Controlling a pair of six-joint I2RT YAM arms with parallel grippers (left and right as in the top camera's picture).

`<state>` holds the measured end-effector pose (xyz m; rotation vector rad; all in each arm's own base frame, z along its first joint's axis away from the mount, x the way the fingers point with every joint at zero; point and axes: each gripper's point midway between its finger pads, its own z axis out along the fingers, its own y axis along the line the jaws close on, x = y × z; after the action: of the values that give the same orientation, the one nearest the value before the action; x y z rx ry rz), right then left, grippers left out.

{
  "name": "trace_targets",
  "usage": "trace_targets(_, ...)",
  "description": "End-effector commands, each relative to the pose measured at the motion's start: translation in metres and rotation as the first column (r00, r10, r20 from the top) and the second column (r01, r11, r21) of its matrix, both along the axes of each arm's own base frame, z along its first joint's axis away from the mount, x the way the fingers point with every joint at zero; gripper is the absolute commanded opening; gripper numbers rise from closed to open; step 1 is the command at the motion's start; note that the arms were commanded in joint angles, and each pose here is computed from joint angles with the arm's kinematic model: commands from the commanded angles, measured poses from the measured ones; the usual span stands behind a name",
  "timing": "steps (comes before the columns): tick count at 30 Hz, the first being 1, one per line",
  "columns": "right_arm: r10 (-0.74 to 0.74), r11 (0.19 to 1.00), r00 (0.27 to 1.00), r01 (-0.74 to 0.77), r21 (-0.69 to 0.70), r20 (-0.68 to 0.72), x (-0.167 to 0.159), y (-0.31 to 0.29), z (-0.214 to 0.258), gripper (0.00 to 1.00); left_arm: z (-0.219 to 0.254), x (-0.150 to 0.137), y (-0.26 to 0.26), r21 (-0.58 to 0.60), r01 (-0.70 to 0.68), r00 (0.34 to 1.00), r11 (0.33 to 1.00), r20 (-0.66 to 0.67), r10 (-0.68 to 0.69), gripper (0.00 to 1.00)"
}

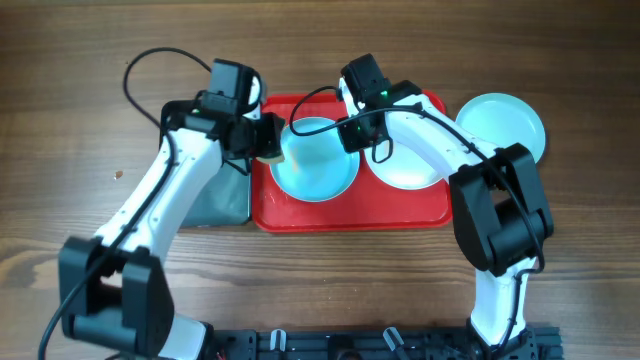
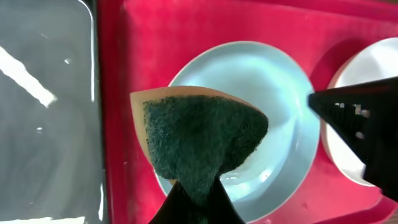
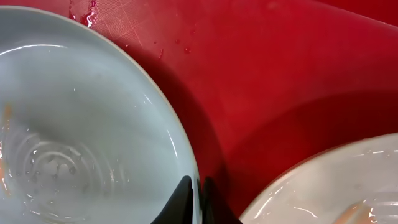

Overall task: Clean dirty plates on tray and stack at the side
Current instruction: 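Bring the sponge in the left gripper onto the held pale green plate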

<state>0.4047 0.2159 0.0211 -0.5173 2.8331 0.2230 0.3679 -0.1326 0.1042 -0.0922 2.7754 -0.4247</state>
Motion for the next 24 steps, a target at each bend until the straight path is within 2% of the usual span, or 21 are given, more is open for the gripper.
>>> trace_targets(1, 0.013, 1.0, 1.0, -0.013, 0.023, -0.005, -0.005, 0.003, 0.006, 0.05, -0.011, 0.002, -0.008, -0.017, -0.026, 0.999, 1.0, -0.038, 0.025, 0.04)
trace_targets(4, 0.031, 0.997, 0.999, -0.029, 0.078, -0.023, -0.009, 0.013, 0.008, 0.06, -0.019, 0.002, -0.01, -0.013, -0.024, 0.998, 1.0, -0.056, 0.023, 0.04)
trace_targets(7, 0.025, 0.997, 0.999, -0.023, 0.078, -0.023, -0.007, 0.01, 0.008, 0.2, -0.027, 0.0, -0.01, -0.008, -0.027, 0.997, 1.0, -0.076, 0.026, 0.04)
trace_targets(8, 0.022, 0.997, 1.0, -0.021, 0.08, -0.02, -0.006, 0.01, 0.008, 0.22, -0.029, -0.002, -0.01, -0.01, -0.044, 0.995, 0.999, -0.086, 0.043, 0.04)
trace_targets(12, -0.003, 0.996, 1.0, 0.001, 0.09, 0.021, 0.009, 0.003, 0.01, 0.22, -0.037, -0.004, -0.01, -0.023, -0.096, 0.99, 0.995, -0.101, 0.094, 0.04)
trace_targets(14, -0.013, 0.995, 0.999, 0.01, 0.094, 0.03, 0.011, -0.002, 0.005, 0.22, -0.038, -0.004, -0.007, -0.017, -0.146, 0.983, 0.989, -0.111, 0.143, 0.04)
trace_targets(16, -0.006, 0.993, 1.0, 0.004, 0.119, 0.016, 0.009, 0.002, 0.005, 0.15, -0.038, -0.003, -0.006, -0.017, -0.162, 0.981, 0.987, -0.114, 0.159, 0.04)
trace_targets(20, 0.007, 0.989, 1.0, -0.006, 0.148, -0.006, 0.004, 0.007, 0.005, 0.15, -0.045, -0.007, -0.004, -0.011, -0.191, 0.973, 0.981, -0.13, 0.188, 0.04)
trace_targets(21, 0.017, 0.985, 1.0, -0.014, 0.173, -0.017, 0.002, 0.011, 0.006, 0.13, -0.047, -0.009, -0.004, -0.011, -0.191, 0.973, 0.982, -0.131, 0.188, 0.04)
trace_targets(22, 0.033, 0.977, 0.999, -0.025, 0.213, -0.034, -0.002, 0.018, 0.008, 0.04, -0.05, -0.01, -0.004, -0.01, -0.189, 0.974, 0.982, -0.132, 0.186, 0.04)
trace_targets(24, 0.036, 0.974, 0.999, -0.026, 0.225, -0.04, -0.003, 0.02, 0.009, 0.04, -0.052, -0.013, -0.009, -0.011, -0.175, 0.976, 0.985, -0.131, 0.172, 0.04)
